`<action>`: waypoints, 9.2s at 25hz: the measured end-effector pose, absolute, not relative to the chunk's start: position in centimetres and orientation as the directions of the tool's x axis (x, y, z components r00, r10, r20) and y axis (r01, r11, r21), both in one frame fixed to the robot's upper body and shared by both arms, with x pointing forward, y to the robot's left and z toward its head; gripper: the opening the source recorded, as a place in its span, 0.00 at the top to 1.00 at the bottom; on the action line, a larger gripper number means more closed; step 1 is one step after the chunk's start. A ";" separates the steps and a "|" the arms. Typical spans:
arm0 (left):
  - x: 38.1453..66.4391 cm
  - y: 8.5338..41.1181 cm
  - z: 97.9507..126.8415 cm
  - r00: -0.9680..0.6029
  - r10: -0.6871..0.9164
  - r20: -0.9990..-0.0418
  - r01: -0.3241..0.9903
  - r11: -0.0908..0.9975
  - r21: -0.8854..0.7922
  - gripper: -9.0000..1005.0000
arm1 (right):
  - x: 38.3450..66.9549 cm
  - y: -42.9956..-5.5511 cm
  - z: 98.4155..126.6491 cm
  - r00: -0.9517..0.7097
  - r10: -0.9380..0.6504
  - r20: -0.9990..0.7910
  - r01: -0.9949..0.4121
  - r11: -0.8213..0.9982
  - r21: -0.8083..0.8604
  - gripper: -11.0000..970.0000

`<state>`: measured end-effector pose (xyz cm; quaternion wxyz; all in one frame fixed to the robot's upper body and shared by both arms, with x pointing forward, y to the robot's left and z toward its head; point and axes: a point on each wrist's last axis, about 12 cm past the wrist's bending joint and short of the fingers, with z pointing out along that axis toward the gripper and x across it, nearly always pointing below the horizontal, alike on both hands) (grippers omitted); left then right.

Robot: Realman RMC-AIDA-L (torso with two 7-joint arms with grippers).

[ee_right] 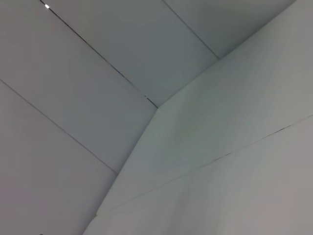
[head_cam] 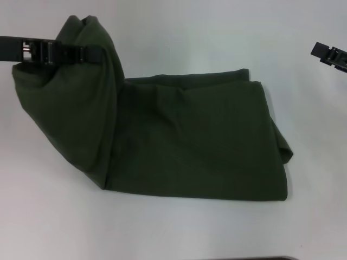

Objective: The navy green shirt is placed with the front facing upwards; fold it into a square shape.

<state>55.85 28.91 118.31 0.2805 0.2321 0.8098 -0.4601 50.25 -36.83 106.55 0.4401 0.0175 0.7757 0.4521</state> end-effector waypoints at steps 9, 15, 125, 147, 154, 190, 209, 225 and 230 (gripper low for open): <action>55.9 28.2 118.6 -0.726 0.107 -0.679 0.648 0.435 -0.625 0.95 | 50.3 -37.0 106.7 -0.613 0.420 -0.669 -0.375 0.591 0.714 0.08; 56.0 27.8 119.0 -0.714 0.094 -0.694 0.663 0.408 -0.628 0.95 | 50.1 -36.8 106.5 -0.626 0.389 -0.676 -0.389 0.595 0.703 0.09; 56.0 28.2 118.3 -0.695 0.022 -0.719 0.662 0.410 -0.628 0.95 | 61.4 -16.9 106.6 -0.407 -0.255 -0.877 -0.797 0.568 0.205 0.99; 56.7 24.3 116.0 -0.721 -0.075 -0.689 0.645 0.293 -0.706 0.95 | 58.3 -25.4 107.3 -0.452 -0.006 -0.892 -0.692 0.633 0.346 0.99; 56.7 23.5 115.3 -0.719 -0.055 -0.693 0.655 0.280 -0.701 0.95 | 58.2 -25.5 107.3 -0.453 -0.005 -0.892 -0.689 0.637 0.346 0.99; 58.9 13.6 116.7 -0.457 0.378 -0.805 0.883 0.297 -0.362 0.93 | 58.0 -27.6 107.5 -0.477 0.012 -0.879 -0.651 0.667 0.363 0.99; 59.1 11.9 116.8 -0.446 0.378 -0.811 0.889 0.293 -0.353 0.87 | 53.4 -37.0 108.6 -0.366 0.329 -0.871 -0.462 0.748 0.477 0.61; 58.3 10.5 115.6 -0.455 0.442 -0.773 0.888 0.285 -0.360 0.81 | 53.1 -37.4 108.5 -0.365 0.334 -0.869 -0.453 0.752 0.479 0.43; 58.3 10.4 115.7 -0.455 0.436 -0.776 0.888 0.285 -0.361 0.69 | 53.3 -37.2 108.7 -0.362 0.331 -0.871 -0.459 0.750 0.476 0.43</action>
